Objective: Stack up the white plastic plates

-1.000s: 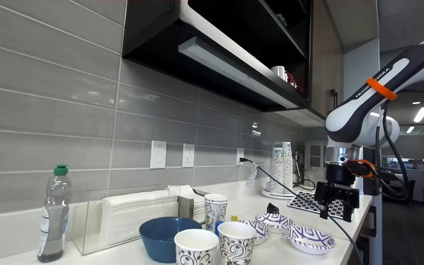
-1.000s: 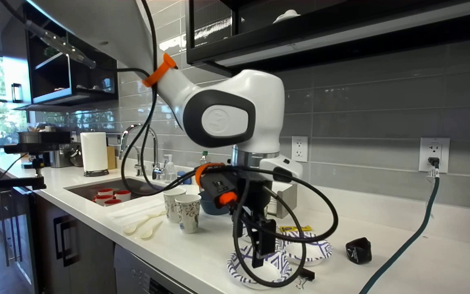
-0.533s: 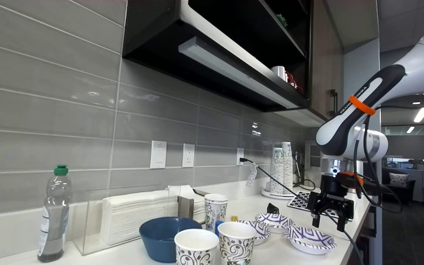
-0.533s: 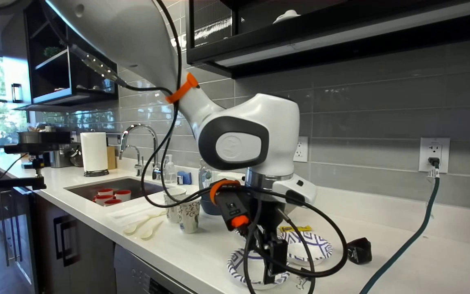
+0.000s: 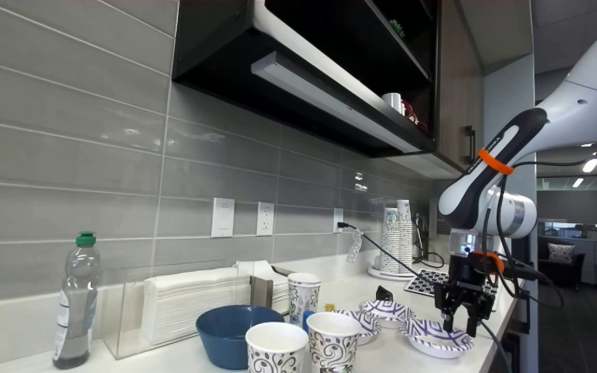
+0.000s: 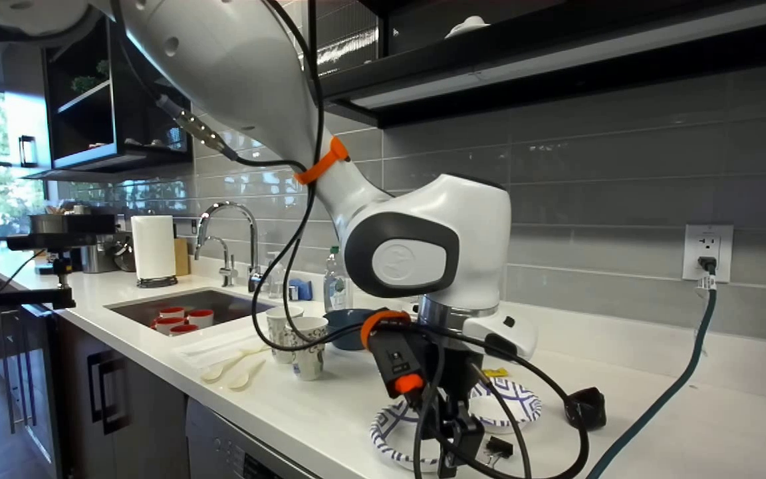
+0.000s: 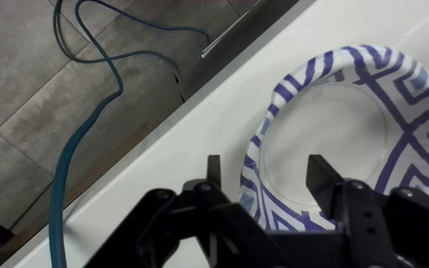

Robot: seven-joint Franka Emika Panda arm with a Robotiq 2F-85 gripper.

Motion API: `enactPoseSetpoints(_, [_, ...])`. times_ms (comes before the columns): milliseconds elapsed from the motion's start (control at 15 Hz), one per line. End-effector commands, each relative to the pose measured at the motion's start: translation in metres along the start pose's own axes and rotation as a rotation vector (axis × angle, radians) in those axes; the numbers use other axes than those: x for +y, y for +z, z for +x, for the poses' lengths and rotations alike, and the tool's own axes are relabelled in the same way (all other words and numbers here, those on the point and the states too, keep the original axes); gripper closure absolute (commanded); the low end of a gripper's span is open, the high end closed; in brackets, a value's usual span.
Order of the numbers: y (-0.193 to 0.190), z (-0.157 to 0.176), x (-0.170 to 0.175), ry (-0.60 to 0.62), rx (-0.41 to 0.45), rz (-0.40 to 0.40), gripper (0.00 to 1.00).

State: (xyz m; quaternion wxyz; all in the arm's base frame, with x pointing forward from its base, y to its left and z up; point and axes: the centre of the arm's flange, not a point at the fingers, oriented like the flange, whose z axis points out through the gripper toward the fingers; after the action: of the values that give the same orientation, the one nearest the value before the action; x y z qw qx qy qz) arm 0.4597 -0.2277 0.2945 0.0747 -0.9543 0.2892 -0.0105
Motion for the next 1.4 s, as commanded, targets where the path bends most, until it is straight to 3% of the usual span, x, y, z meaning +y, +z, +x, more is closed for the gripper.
enactPoseSetpoints(0, [0.004,0.012,0.003,0.008,0.014,0.019,0.68])
enactPoseSetpoints(200, [0.004,0.013,0.006,0.013,0.011,0.019,0.91])
enactPoseSetpoints(333, [0.002,0.012,0.007,0.013,0.011,0.024,1.0])
enactPoseSetpoints(667, [-0.01,0.007,0.01,-0.001,0.017,0.039,0.99])
enactPoseSetpoints(1333, [-0.052,-0.008,0.01,-0.099,0.022,0.142,0.99])
